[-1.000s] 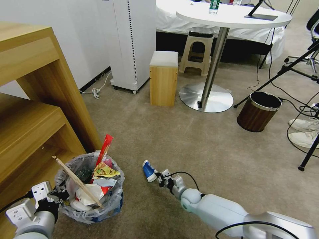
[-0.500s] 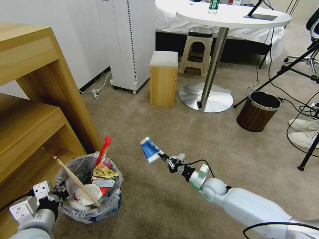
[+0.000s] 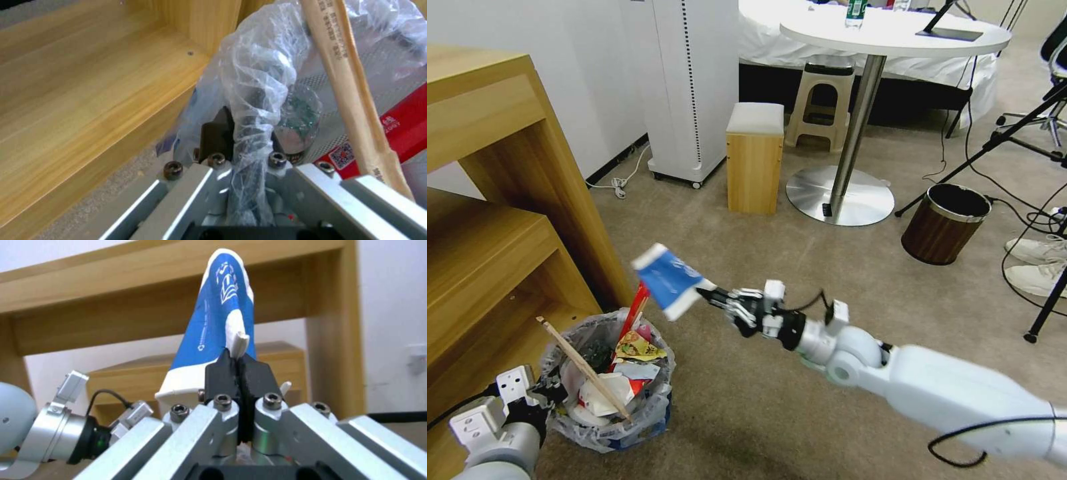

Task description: Pick up the trash bin and place the garbage on the floor into it.

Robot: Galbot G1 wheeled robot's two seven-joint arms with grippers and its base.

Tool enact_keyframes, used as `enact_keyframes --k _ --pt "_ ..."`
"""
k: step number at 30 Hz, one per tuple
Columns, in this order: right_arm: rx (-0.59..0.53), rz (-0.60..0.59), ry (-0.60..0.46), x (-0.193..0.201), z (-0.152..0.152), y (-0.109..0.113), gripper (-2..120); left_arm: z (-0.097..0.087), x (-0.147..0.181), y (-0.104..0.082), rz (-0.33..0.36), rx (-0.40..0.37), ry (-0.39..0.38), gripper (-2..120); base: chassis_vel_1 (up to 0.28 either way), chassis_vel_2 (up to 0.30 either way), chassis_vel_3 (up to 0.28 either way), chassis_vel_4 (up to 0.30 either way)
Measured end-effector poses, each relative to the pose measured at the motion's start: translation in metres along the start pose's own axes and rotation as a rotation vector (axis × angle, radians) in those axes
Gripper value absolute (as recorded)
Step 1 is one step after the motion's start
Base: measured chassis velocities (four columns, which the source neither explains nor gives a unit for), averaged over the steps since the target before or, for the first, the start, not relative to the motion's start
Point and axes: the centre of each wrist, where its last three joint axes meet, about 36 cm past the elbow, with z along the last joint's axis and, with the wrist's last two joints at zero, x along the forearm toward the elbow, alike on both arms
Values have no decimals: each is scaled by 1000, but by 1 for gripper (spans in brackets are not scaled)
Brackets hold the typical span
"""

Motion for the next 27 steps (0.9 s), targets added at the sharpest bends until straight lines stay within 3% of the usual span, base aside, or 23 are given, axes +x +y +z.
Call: enact_keyframes --k 12,27 --pt "-68 -10 125 -4 52 1 0 -5 16 -4 13 0 -14 1 0 0 0 0" --pt "-118 -30 226 -12 87 0 0 -6 21 -6 24 -4 -21 1 0 0 0 0"
